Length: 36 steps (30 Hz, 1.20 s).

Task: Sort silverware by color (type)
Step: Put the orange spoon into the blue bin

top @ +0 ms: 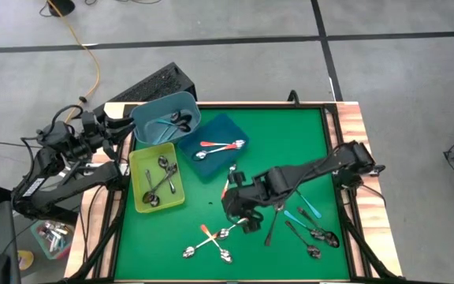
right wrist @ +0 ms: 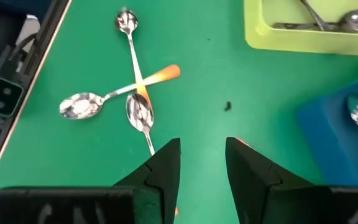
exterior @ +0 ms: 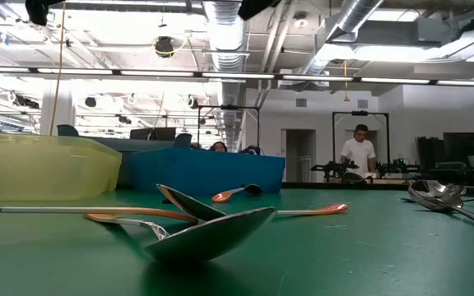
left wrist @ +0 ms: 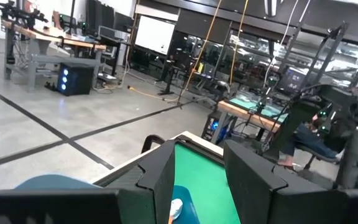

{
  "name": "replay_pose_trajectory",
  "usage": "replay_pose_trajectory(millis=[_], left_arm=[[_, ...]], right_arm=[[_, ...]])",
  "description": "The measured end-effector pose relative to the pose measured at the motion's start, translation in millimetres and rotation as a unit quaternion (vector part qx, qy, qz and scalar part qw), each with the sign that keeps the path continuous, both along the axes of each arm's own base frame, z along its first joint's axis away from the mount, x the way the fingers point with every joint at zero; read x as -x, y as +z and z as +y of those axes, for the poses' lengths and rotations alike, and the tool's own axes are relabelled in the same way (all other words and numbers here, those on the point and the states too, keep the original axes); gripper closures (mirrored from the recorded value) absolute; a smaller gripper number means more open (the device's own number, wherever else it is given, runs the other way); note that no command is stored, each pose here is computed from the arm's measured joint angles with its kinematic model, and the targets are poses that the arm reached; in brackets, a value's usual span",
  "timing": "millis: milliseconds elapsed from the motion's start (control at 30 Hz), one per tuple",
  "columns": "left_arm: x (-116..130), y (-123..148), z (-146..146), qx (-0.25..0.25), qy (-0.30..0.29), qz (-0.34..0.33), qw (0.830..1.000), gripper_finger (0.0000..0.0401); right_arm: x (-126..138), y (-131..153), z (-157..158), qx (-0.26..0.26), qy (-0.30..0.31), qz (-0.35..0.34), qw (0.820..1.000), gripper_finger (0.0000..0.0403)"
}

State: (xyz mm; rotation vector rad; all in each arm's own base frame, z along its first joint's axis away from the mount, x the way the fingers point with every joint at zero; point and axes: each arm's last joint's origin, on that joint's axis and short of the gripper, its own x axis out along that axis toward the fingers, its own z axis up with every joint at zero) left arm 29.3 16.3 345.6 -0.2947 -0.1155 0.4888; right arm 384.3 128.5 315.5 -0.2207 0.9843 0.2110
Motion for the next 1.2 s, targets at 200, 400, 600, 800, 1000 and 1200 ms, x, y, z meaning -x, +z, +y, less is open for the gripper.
replay_pose_trajectory(millis=[200,400,600,800,1000,1200], left_arm=[[0.0,-0.1,0.0,0.019,-0.001,-0.010,1.000,0.0279],[0.0,0.0,0.0,0.021,-0.001,-0.011,1.000,0.0279],[0.3,-0.1,0.5,0.016,0.009,-0.009,1.000,0.0279],[0.4,-0.1,0.7,0.015,0.012,-0.008,1.000,0.0279],[0.3,-2.0,0.7,0.020,0.013,0.001,1.000,0.0279],[0.2,-4.9,0.7,0.027,0.013,0.014,0.999,0.0279]], right_arm=[[-1.5,-38.3,11.3,-0.014,0.001,-0.006,1.000,0.0266],[8.0,-84.0,13.8,-0.015,-0.011,0.029,0.999,0.0266],[10.8,-105.4,17.0,-0.022,-0.005,0.011,1.000,0.0266],[11.2,-114.8,18.5,-0.030,0.011,-0.006,0.999,0.0265],[3.8,-129.4,21.6,-0.016,0.048,-0.014,0.999,0.0244],[-1.2,-145.0,24.7,-0.025,0.062,-0.003,0.998,0.0217]])
